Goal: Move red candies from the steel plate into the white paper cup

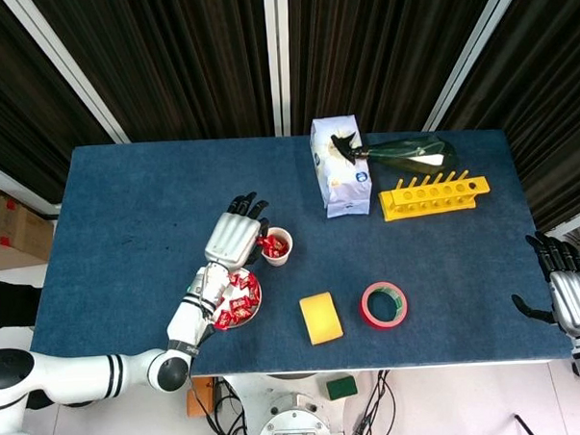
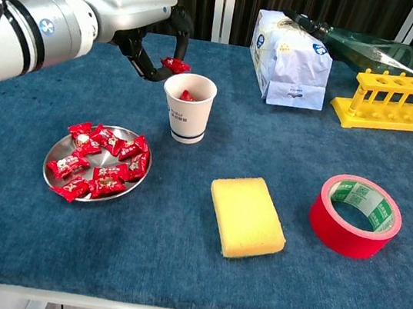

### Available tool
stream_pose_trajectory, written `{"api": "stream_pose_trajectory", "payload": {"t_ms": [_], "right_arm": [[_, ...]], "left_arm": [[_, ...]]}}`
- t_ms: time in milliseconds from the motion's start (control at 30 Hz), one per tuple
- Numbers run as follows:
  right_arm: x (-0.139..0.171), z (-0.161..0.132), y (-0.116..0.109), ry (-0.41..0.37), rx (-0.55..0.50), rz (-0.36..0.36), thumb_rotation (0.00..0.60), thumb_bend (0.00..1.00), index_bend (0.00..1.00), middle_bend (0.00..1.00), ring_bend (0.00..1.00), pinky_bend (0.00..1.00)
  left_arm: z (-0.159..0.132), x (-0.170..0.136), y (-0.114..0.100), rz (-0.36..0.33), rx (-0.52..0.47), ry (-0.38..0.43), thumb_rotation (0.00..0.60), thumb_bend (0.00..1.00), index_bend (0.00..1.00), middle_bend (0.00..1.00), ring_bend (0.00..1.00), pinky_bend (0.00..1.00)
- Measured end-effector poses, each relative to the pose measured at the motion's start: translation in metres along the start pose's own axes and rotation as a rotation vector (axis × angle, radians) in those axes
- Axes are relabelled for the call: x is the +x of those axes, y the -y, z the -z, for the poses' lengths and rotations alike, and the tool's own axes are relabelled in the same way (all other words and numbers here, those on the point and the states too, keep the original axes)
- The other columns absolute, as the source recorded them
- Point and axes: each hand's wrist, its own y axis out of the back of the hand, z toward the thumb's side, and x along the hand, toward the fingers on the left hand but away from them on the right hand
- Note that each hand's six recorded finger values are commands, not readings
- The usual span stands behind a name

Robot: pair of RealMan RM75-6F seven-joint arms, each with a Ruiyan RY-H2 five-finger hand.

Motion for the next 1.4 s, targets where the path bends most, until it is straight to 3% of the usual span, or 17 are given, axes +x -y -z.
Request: {"api": "stream_pose_trajectory", "payload": {"t_ms": [100, 267, 533, 867, 1400], "right_arm": [[-0.001, 0.000, 0.000, 0.000, 0.000, -0.002, 0.600, 0.24, 0.02, 0.02, 0.00, 0.00], [-0.001, -0.001, 0.002, -0.003, 0.005, -0.007, 0.600, 0.24, 0.02, 0.02, 0.00, 0.00], [0.000, -0.001, 0.001, 0.002, 0.002, -0.003, 0.600, 0.24, 0.02, 0.02, 0.00, 0.00], [0.002, -0.004, 0.004, -0.008, 0.010, -0.010, 0.600, 0.24, 0.02, 0.02, 0.00, 0.00], [-0.001, -0.003, 0.005, -0.004, 0.007, -0.018, 0.600, 0.24, 0.02, 0.03, 0.00, 0.00]], "left_arm": [[-0.001, -0.001, 0.000, 0.000, -0.016, 0.005, 0.600, 0.28, 0.16, 0.15, 0.02, 0.11], [-0.002, -0.006, -0.005, -0.021, -0.035, 0.025, 0.600, 0.25, 0.09, 0.15, 0.02, 0.11], [0.020, -0.043, -0.004, -0.004, -0.016, -0.008, 0.600, 0.25, 0.19, 0.15, 0.02, 0.11], [0.069, -0.104, 0.035, 0.164, 0.076, -0.102, 0.600, 0.25, 0.32, 0.15, 0.02, 0.11], [0.068, -0.116, 0.072, 0.246, -0.011, -0.092, 0.600, 0.21, 0.37, 0.15, 0.02, 0.11]]}}
